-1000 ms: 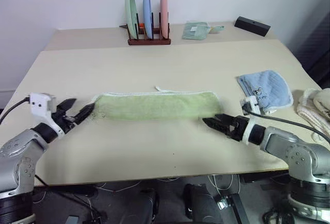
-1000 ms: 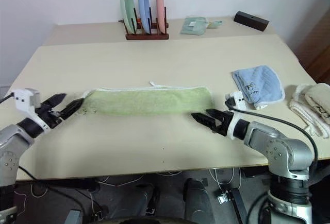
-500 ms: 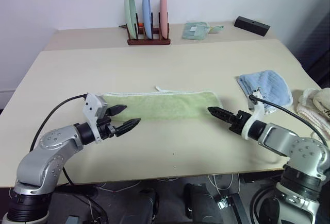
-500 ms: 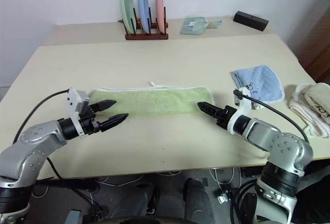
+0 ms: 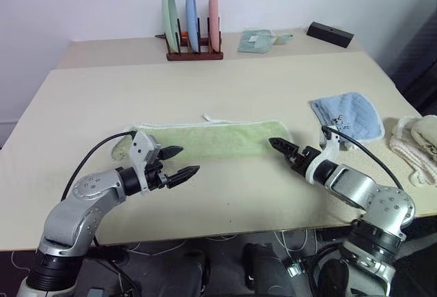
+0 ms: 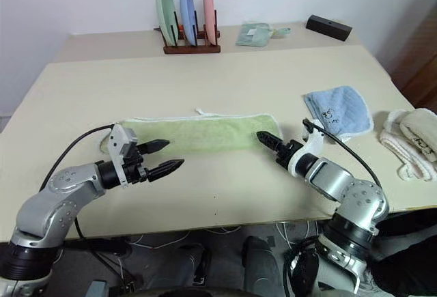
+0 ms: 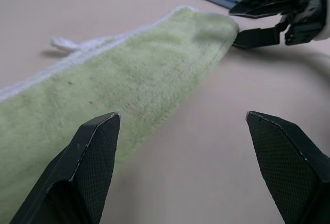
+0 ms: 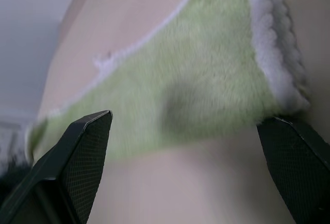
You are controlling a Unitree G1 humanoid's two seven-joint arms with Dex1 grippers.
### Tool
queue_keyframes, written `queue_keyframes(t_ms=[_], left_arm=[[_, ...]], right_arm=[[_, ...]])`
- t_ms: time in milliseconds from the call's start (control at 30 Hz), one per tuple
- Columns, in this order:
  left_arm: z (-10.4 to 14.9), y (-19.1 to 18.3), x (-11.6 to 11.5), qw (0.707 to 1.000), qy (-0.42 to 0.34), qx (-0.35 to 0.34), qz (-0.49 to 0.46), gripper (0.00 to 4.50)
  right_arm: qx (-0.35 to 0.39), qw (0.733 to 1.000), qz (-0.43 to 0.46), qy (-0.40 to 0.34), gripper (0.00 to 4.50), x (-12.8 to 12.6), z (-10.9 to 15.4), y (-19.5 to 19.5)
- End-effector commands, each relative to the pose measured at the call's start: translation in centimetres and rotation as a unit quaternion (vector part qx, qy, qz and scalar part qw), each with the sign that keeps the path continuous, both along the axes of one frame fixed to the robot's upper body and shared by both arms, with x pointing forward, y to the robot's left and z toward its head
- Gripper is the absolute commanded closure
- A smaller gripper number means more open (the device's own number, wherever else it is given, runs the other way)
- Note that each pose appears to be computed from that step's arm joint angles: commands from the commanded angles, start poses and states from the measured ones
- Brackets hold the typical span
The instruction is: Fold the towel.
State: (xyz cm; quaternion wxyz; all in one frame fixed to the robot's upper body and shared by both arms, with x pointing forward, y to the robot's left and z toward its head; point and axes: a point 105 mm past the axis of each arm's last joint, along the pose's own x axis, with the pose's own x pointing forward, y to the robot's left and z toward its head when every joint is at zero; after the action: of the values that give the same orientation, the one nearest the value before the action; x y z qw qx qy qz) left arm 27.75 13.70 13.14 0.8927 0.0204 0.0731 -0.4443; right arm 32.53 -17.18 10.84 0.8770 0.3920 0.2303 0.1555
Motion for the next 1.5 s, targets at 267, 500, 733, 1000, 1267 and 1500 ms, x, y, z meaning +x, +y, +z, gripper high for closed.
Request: queue_keyframes(t_ms=[267,500,733,1000,1267,1500], left_arm=[[0.7,-0.1,0.4,1.000,-0.031,0.004,0.003,0.47],[-0.3,0.3,0.5,0.999,-0.032,0.009,0.008,0.47],[-0.8,0.3,0.6,0.999,-0.033,0.018,-0.001,0.47],[-0.4,-0.3,1.2,0.999,-0.044,0.020,-0.007,0.47],[-0.2,-0.2,0.8,0.998,-0.050,0.021,0.010,0.47],[-0.1,-0.2,0.5,0.998,-0.051,0.022,0.017,0.47]], right_arm=[[-0.014,0.998,-0.065,0.016,3.39,1.9,-0.2,-1.9],[-0.073,0.994,-0.071,-0.038,4.43,1.1,2.1,-4.3],[-0.236,0.963,-0.015,-0.131,4.43,0.2,5.6,-6.9],[-0.465,0.786,0.269,-0.305,4.43,-0.7,7.0,2.1],[-0.509,0.690,0.397,-0.328,4.43,0.0,2.2,8.7],[-0.515,0.682,0.397,-0.335,4.43,0.4,2.3,8.7]])
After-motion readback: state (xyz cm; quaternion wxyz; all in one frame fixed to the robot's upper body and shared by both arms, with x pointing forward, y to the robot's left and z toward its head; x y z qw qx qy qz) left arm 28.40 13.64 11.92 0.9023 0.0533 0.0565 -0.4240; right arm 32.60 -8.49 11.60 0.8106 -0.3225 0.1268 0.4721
